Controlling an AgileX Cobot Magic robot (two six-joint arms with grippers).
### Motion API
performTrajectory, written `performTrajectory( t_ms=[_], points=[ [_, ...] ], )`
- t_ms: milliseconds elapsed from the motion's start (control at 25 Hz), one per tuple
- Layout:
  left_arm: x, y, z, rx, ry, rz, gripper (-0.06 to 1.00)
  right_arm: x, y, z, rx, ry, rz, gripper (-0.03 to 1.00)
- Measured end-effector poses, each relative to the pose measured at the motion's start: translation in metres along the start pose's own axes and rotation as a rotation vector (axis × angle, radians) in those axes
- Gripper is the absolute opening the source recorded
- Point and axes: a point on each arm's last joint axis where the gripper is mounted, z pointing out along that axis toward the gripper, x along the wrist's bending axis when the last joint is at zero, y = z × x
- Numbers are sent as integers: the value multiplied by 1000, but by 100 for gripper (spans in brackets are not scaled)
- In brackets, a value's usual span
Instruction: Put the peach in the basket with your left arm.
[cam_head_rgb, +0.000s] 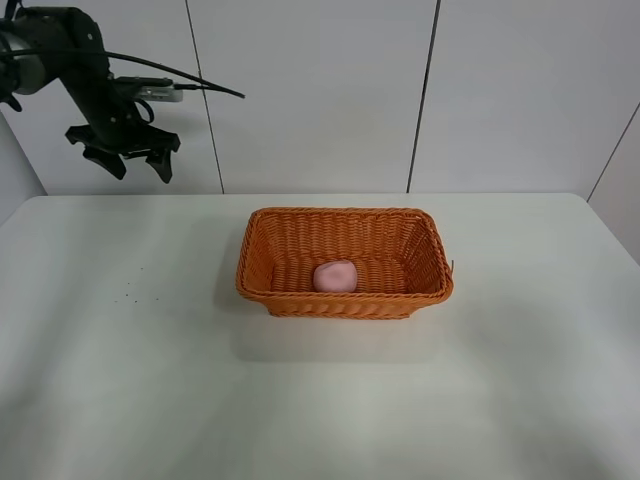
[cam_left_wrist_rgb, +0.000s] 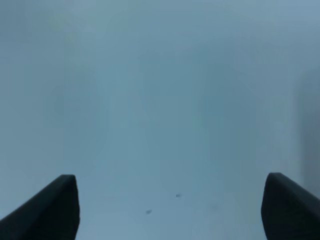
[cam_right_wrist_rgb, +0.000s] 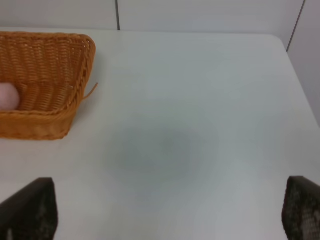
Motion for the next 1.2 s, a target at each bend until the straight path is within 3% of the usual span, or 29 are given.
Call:
performTrajectory(
  t_ms=[120, 360, 640, 960, 1200],
  points=[
    [14, -3, 3, 16, 8, -26, 77, 0, 0, 0, 0, 0, 0, 69],
    [11, -9, 5, 41, -10, -31, 75, 0, 0, 0, 0, 0, 0, 69],
    [7, -30, -47, 18, -13, -32, 75, 0, 0, 0, 0, 0, 0, 69],
    [-3, -122, -127, 43, -11, -38, 75, 0, 0, 0, 0, 0, 0, 69],
    [-13, -227, -169, 31, -9, -41, 75, 0, 0, 0, 0, 0, 0, 69]
  ],
)
